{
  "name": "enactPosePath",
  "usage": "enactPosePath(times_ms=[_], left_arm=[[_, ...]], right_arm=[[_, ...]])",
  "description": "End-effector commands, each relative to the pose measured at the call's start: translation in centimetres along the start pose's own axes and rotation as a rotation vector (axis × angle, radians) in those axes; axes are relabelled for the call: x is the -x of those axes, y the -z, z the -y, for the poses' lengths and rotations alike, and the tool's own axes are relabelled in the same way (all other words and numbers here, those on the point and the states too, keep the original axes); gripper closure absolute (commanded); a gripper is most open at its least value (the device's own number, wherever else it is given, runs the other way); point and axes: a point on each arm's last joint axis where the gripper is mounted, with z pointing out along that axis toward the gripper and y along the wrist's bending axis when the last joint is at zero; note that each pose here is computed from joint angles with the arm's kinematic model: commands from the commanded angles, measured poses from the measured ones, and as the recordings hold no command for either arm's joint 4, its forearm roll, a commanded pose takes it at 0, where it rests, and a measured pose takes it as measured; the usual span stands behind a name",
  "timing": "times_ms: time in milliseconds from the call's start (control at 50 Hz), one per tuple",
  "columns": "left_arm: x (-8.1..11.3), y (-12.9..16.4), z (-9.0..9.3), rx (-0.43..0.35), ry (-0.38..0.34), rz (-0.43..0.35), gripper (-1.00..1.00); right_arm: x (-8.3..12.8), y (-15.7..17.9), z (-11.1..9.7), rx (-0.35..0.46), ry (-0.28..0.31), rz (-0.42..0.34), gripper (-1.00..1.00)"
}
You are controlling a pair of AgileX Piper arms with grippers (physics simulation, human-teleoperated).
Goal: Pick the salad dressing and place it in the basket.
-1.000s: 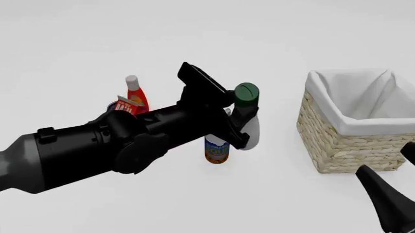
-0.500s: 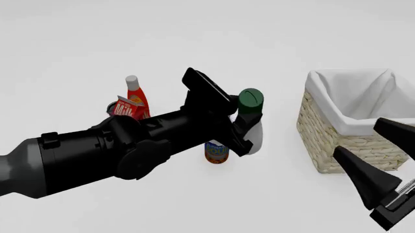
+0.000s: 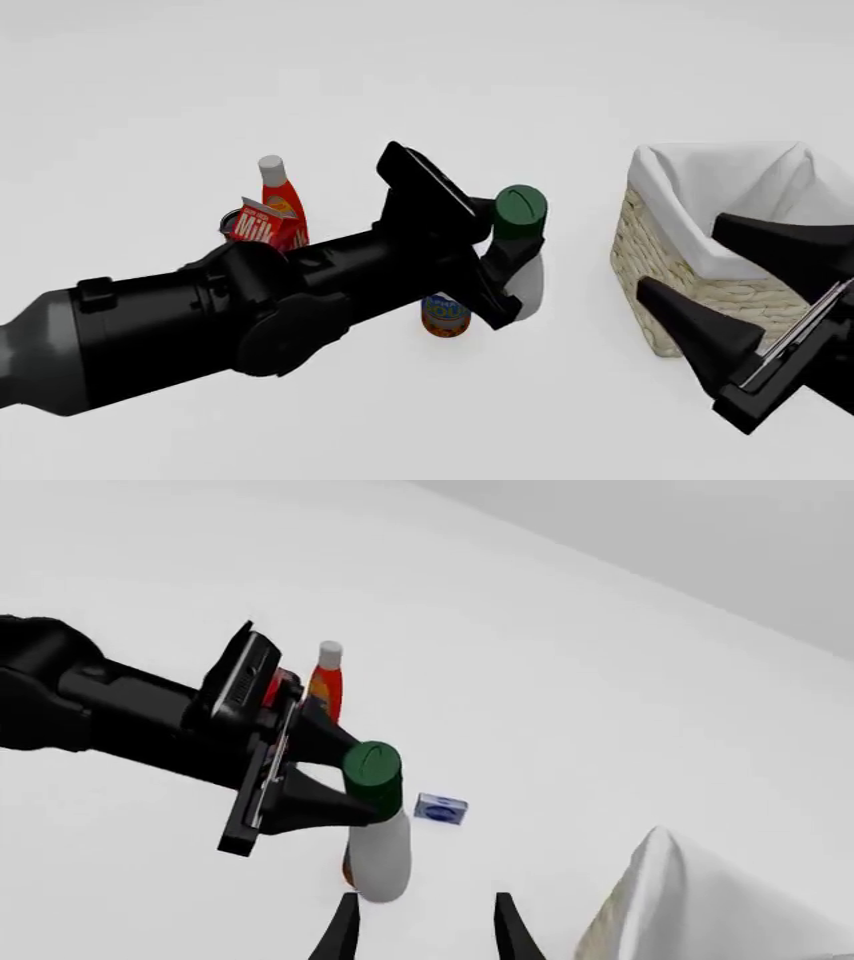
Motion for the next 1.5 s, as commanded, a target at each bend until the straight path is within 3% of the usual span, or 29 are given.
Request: enactPosePath(times_ms=[20,1500], left_arm=[[0.6,0.4,0.1,-0.003,-0.024,0.018,1.0],[1.7,1.6,1.5,-0.047,-0.039,0.037,1.0]], right_arm=[[0.3,-1.0,-0.2,0.027,0.003,-0.002,-1.0],[-0.7,-5.7,-1.8,0.113,0.024,-0.042,-1.0]])
